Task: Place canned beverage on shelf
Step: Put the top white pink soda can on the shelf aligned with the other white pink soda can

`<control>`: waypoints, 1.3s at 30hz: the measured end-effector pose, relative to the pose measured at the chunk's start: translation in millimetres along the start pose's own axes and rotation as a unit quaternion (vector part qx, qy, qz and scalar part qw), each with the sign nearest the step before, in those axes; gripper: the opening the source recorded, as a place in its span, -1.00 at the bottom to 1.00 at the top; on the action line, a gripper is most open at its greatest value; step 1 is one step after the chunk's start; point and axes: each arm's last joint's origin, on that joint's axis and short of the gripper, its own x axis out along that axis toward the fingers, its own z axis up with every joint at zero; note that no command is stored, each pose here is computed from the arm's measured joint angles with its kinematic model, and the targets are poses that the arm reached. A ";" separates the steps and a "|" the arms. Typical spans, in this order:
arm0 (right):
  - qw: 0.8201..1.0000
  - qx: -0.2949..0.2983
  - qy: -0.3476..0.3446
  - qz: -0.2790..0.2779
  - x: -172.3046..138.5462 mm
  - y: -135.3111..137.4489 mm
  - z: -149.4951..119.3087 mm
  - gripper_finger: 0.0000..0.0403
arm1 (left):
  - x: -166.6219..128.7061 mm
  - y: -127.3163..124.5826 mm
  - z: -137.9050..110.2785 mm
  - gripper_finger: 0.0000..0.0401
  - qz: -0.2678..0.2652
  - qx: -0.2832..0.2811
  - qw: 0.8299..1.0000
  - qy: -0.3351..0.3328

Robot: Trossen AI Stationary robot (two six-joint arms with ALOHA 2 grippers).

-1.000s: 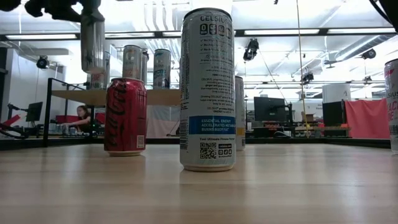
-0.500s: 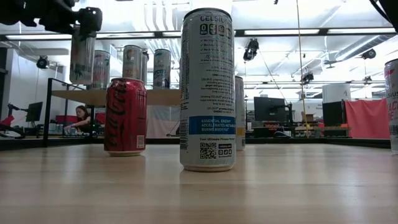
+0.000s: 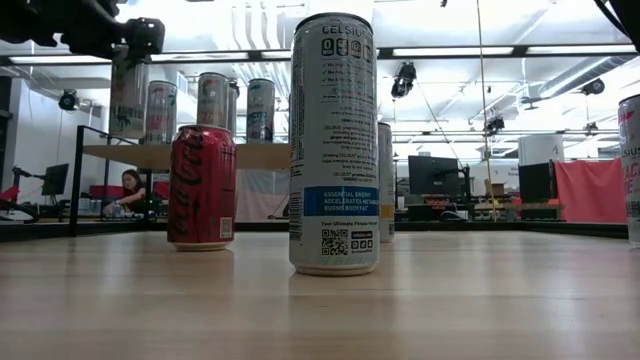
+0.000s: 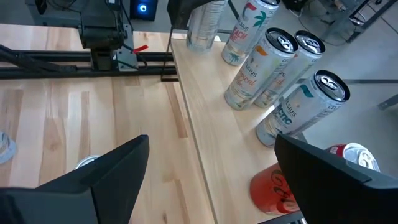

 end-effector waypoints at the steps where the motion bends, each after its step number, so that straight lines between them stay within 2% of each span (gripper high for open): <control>1: 1.000 0.000 0.000 0.000 0.0 0.0 0.0 0.68 | 0.0 -0.1 0.2 0.16 -0.002 -0.006 1.000 -0.001; 9: 1.000 -0.001 0.000 0.000 0.2 0.1 -0.1 0.68 | 0.0 -1.8 -3.2 0.16 -0.001 -0.013 1.000 -0.001; 27: 1.000 -0.001 0.002 0.000 0.4 0.2 -0.4 0.68 | -0.1 -16.2 -13.5 0.16 0.001 0.016 1.000 0.001; 33: 1.000 -0.001 0.002 0.000 0.4 0.2 -0.4 0.68 | -0.1 -19.6 -15.5 0.29 0.001 0.012 1.000 0.001; 39: 1.000 -0.001 0.003 0.000 0.4 0.2 -0.5 0.68 | -0.1 -21.6 -16.7 0.29 0.001 0.015 1.000 0.001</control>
